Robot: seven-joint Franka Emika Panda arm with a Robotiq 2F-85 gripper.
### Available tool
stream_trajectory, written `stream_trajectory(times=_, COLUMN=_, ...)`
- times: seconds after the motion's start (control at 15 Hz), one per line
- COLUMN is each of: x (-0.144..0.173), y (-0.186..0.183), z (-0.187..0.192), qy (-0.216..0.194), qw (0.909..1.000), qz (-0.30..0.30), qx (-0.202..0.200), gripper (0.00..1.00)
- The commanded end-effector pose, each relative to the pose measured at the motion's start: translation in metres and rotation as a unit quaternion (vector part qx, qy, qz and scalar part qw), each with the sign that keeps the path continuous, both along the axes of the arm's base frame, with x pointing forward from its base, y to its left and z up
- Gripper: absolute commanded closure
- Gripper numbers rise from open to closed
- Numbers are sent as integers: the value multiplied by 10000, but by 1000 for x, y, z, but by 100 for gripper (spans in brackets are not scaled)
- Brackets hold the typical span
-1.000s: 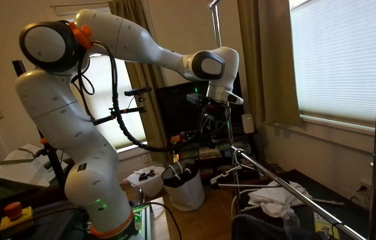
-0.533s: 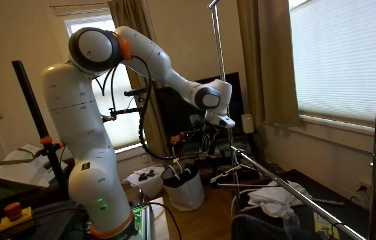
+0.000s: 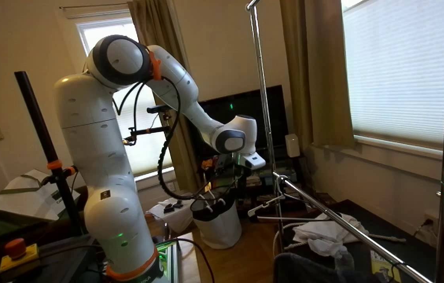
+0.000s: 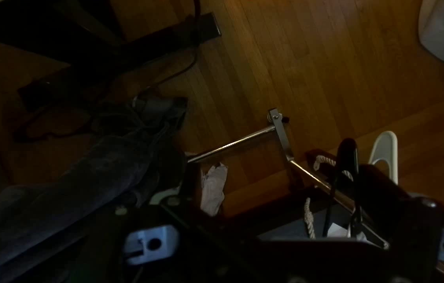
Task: Remove the black hanger from the bottom railing and hang it on the top railing
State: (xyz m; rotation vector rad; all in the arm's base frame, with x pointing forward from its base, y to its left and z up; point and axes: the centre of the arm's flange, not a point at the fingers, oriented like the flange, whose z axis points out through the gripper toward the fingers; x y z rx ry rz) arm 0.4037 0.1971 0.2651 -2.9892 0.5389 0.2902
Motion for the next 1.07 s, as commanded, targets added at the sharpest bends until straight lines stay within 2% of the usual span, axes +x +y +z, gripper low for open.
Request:
stream_trajectory(times=0.0, x=3, y=0, z=2, qy=-24, qw=10000, qz=-9, qx=14, gripper=0)
stream_trajectory(times=0.07, x=7, y=-2, z=4, qy=-105, qw=9997, qz=-212, qx=64, gripper=0)
stream_trajectory(times=0.2, x=7, y=6, z=-6, qy=-439, qw=9986, qz=-273, qx=-72, gripper=0)
stream_trajectory(times=0.33, x=3, y=19, z=-23, qy=-549, qw=9978, qz=-292, qx=-210, gripper=0)
stream_trajectory(times=0.67, x=-23, y=47, z=-72, qy=-647, qw=9968, qz=7, qx=-473, gripper=0)
stream_trajectory(times=0.87, x=-28, y=63, z=-101, qy=-682, qw=9949, qz=44, qx=-747, gripper=0)
stream_trajectory(times=0.93, x=-28, y=51, z=-76, qy=-662, qw=9960, qz=87, qx=-587, gripper=0)
stream_trajectory(times=1.0, x=-31, y=53, z=-85, qy=-634, qw=9958, qz=90, qx=-655, gripper=0)
